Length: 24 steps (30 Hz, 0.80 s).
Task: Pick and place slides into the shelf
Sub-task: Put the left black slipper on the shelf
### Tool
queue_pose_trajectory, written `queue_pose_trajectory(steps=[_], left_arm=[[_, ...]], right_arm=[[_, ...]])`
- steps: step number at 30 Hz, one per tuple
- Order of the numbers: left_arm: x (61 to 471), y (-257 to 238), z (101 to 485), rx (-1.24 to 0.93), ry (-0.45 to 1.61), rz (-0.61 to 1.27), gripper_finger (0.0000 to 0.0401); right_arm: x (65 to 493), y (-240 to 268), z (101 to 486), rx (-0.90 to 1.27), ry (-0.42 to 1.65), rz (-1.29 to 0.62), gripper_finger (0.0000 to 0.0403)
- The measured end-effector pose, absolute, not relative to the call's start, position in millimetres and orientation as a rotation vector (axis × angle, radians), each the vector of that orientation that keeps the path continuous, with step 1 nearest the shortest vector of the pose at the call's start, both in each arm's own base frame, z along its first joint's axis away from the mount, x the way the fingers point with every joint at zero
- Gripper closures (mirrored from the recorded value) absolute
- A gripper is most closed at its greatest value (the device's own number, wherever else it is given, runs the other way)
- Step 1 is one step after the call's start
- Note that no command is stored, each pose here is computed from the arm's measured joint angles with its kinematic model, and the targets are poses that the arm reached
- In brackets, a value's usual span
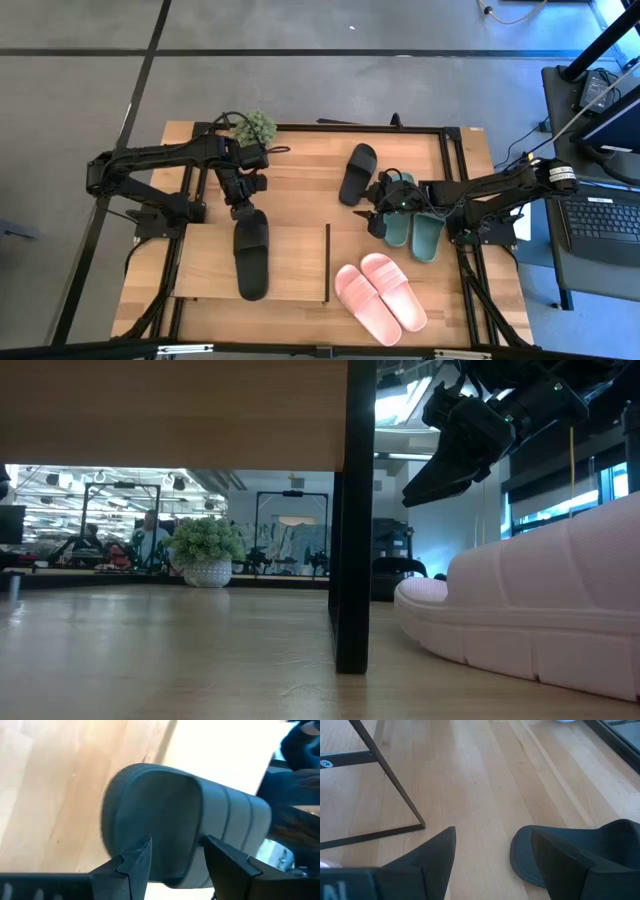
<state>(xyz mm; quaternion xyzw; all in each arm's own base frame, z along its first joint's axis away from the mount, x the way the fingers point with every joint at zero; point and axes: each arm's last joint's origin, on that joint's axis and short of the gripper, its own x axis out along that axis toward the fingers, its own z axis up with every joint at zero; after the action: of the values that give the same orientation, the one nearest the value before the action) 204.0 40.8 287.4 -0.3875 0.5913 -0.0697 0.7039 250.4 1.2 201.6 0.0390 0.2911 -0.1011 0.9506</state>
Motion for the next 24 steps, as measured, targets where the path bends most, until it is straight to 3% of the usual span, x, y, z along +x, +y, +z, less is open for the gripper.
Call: queue_pose_trajectory(steps=[18,24], left_arm=[[178,54,304,-0.828,1.211,-0.076,0.0229],[159,51,329,-0.600,1.111,0.074,0.0229]], right_arm=[[250,1,202,0.077,0.592,-0.205,0.0147],[250,1,202,0.069,0.593,-0.203,0.0147]])
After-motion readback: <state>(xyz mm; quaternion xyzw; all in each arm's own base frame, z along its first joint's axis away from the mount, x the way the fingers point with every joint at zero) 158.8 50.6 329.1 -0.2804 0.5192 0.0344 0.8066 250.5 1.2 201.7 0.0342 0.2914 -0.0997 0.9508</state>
